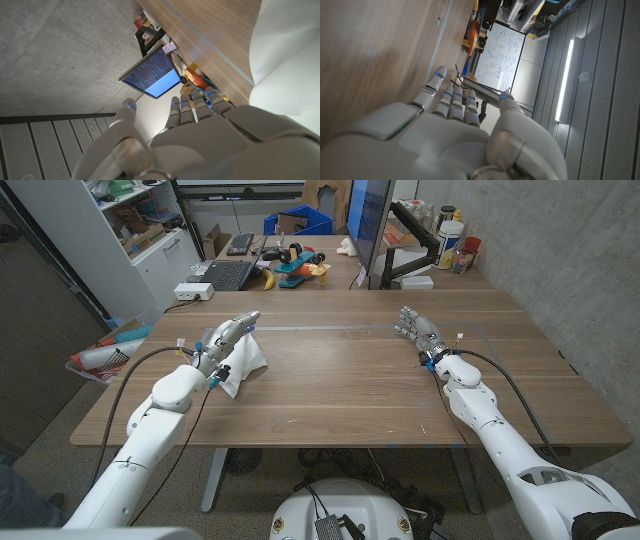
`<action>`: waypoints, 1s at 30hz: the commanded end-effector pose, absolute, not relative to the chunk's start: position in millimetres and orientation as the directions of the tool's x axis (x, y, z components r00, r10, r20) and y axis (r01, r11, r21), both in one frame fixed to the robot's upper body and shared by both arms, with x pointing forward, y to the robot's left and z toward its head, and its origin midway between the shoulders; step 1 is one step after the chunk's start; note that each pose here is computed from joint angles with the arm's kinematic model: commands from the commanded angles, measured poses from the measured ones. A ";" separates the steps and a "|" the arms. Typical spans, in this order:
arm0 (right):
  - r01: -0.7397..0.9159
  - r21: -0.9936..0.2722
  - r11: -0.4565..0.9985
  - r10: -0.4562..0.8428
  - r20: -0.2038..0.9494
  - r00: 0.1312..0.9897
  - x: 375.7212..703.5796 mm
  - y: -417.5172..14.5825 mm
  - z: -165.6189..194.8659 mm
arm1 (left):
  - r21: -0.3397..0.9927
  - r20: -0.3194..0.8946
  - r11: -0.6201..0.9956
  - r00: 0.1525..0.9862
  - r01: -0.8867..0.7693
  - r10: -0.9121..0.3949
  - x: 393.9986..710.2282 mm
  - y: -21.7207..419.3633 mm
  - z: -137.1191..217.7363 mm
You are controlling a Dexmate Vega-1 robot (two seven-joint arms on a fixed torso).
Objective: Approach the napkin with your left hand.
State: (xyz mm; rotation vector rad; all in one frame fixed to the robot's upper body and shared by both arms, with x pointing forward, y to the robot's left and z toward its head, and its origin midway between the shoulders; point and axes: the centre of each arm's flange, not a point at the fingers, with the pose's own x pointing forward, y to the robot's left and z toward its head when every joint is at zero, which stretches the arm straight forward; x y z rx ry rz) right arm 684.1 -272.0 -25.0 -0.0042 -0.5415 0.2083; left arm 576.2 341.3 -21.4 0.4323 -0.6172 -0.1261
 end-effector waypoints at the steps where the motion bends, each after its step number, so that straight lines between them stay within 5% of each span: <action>1: -0.194 -0.071 0.978 0.202 0.516 0.832 682.0 -266.2 -20.4 | 0.480 0.524 0.876 0.818 -0.053 -0.238 568.9 349.8 -22.5; 30: -0.183 -0.065 0.981 0.191 0.508 0.840 687.5 -267.0 -23.6 | 0.579 0.518 0.786 0.842 -0.216 -0.150 555.4 375.8 -19.5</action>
